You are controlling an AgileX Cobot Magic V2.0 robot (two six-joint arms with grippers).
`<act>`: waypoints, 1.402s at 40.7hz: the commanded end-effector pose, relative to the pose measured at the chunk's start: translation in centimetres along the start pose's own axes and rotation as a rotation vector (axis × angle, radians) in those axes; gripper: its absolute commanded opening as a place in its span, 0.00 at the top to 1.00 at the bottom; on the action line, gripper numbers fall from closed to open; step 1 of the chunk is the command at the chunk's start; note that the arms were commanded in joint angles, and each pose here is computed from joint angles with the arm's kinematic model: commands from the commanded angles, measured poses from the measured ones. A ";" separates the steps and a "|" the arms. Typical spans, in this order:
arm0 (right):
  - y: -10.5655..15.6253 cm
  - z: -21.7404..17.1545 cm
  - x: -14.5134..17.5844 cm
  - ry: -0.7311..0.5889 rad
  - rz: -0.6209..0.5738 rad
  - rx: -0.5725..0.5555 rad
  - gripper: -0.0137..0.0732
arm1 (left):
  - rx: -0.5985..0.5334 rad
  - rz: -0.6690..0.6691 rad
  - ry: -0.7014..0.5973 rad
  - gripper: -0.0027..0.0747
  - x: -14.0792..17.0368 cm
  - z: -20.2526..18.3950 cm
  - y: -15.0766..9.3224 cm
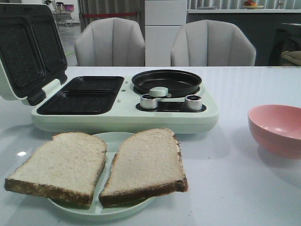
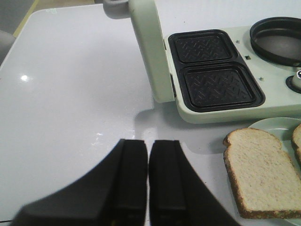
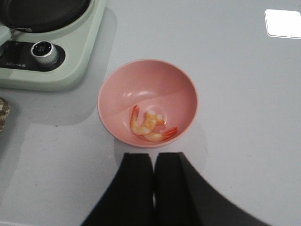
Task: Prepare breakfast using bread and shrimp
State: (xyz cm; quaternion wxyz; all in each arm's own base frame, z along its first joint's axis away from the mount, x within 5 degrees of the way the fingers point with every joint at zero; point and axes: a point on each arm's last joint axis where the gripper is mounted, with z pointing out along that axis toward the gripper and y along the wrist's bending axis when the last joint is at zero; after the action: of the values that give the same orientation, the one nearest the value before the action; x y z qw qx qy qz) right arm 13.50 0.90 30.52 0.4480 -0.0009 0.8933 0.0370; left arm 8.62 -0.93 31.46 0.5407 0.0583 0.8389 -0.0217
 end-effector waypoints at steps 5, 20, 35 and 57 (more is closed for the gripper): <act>0.0 -0.5 -1.5 -0.096 -0.013 0.008 0.25 | -0.001 -0.015 -0.088 0.24 -1.4 -0.3 0.0; 0.0 -0.5 -1.5 -0.094 -0.013 0.008 0.21 | 0.171 0.263 -0.109 0.12 -0.3 0.5 -1.8; 0.0 -0.5 -1.5 -0.094 -0.013 0.008 0.21 | 0.348 0.788 -0.048 0.12 3.6 2.4 -4.1; 0.0 -0.5 -1.5 -0.094 -0.013 0.008 0.21 | 0.501 1.217 0.163 0.13 5.9 8.6 -9.5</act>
State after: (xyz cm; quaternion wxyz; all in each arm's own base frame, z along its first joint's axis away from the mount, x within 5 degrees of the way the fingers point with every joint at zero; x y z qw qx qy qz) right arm 13.53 0.89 30.50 0.4473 -0.0014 0.8937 0.0360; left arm 11.84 -9.19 21.54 0.3326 0.6421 0.6826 0.1051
